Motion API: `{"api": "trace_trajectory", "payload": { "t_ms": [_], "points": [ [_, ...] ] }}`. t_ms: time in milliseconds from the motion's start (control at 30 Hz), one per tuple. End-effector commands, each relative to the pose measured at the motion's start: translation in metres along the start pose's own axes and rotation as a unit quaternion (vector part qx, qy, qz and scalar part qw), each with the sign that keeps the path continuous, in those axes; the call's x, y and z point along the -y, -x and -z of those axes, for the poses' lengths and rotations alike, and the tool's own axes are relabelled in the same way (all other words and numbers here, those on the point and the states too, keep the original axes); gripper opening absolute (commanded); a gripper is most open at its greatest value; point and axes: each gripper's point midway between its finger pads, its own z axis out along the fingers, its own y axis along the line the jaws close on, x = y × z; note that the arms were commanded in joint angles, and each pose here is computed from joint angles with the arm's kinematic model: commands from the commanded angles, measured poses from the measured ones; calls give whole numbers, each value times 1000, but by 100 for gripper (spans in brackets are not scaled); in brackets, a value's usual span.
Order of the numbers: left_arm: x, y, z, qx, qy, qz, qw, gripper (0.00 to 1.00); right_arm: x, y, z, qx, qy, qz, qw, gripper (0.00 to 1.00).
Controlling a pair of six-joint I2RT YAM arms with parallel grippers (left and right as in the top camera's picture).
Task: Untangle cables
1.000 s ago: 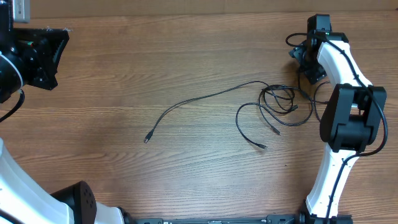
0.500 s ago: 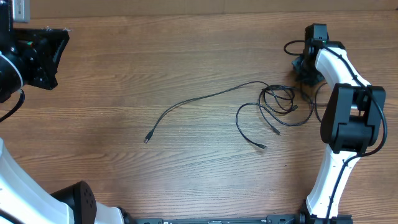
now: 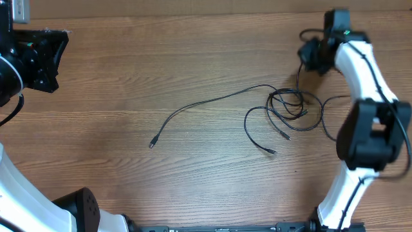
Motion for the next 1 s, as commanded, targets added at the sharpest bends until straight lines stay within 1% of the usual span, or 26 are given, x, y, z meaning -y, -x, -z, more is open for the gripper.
{"api": "trace_trajectory", "payload": {
  "t_ms": [0, 100, 200, 267, 400, 467, 533, 700, 867, 967],
  "points": [
    [0, 1, 1, 2, 5, 2, 1000, 6, -88, 6, 142, 67, 165, 88, 980, 4],
    [-1, 1, -1, 0, 4, 0, 1000, 6, -110, -3, 210, 110, 207, 127, 964, 4],
    [-2, 0, -3, -2, 4, 1, 1000, 5, -124, -11, 268, 155, 241, 173, 942, 4],
    [-3, 0, -4, -4, 4, 3, 1000, 5, -128, -11, 298, 190, 254, 195, 928, 4],
    [-4, 0, -5, -4, 4, 3, 1000, 5, -124, 20, 344, 278, 257, 216, 900, 4],
    [-4, 0, -5, -4, 4, 3, 1000, 5, -123, 35, 358, 314, 259, 230, 884, 4],
    [-4, 0, -5, -4, 3, 3, 1000, 5, -123, 55, 375, 368, 252, 266, 855, 4],
    [-4, 0, -5, -4, 3, 4, 1000, 5, -124, 102, 406, 473, 237, 297, 795, 4],
    [-4, 0, -5, -4, 3, 4, 1000, 4, -121, 145, 409, 555, 179, 291, 758, 4],
    [-3, 0, -5, -4, 3, 7, 1000, 5, -118, 168, 404, 588, 149, 288, 741, 4]
  ]
}}
